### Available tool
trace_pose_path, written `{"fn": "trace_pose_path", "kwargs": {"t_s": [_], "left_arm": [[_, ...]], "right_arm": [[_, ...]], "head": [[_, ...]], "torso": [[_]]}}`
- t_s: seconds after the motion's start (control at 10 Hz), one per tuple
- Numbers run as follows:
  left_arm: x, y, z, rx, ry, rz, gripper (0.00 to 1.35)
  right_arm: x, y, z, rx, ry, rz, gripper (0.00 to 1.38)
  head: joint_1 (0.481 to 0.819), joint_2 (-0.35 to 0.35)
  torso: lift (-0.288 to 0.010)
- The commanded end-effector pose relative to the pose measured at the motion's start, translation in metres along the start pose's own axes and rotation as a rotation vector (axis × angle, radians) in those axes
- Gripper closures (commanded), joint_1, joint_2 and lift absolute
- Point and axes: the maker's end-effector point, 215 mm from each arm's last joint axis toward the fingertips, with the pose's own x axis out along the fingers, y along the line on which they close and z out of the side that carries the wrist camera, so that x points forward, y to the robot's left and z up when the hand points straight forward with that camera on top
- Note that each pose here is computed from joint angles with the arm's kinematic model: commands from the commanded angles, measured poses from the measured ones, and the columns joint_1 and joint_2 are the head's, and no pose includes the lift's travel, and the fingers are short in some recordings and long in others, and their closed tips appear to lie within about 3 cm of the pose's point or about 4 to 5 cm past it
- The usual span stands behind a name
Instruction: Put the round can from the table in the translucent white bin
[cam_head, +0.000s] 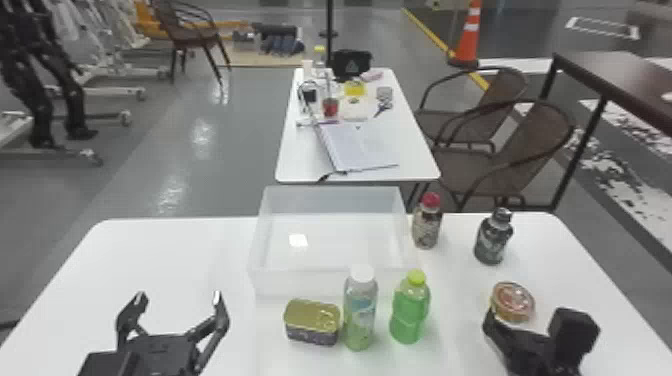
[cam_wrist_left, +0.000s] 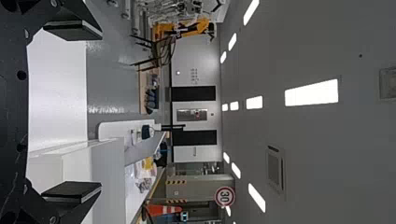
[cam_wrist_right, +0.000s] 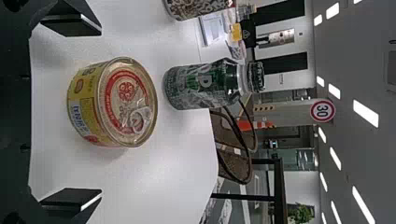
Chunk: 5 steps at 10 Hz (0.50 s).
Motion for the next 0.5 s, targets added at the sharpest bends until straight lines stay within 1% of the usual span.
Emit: {"fn": "trace_pose_path", "kwargs": {"t_s": [0.0,0.3,0.4], "left_arm": [[-0.001,0.000,-0.001,-0.004,0.001,0.002,0.16],[-0.001,0.001,0.000,-0.008,-0.003,0.005,0.16],[-0.001,0.002,-0.001,-0.010,-0.002,0.007,0.16]], "right_arm": [[0.006,0.003,0.003,-0.004,-0.005,0.008,0.08],[0.015,0.003,0.008,-0.004,-0.006,0.015,0.06],[0.018,0.003,0.010,-0.015,-0.008,0.018,0.05]], "head": [[0.549,0.000],[0.549,0.000],[0.549,0.000]], "torso": [[-0.100],[-0.100],[-0.100]]}}
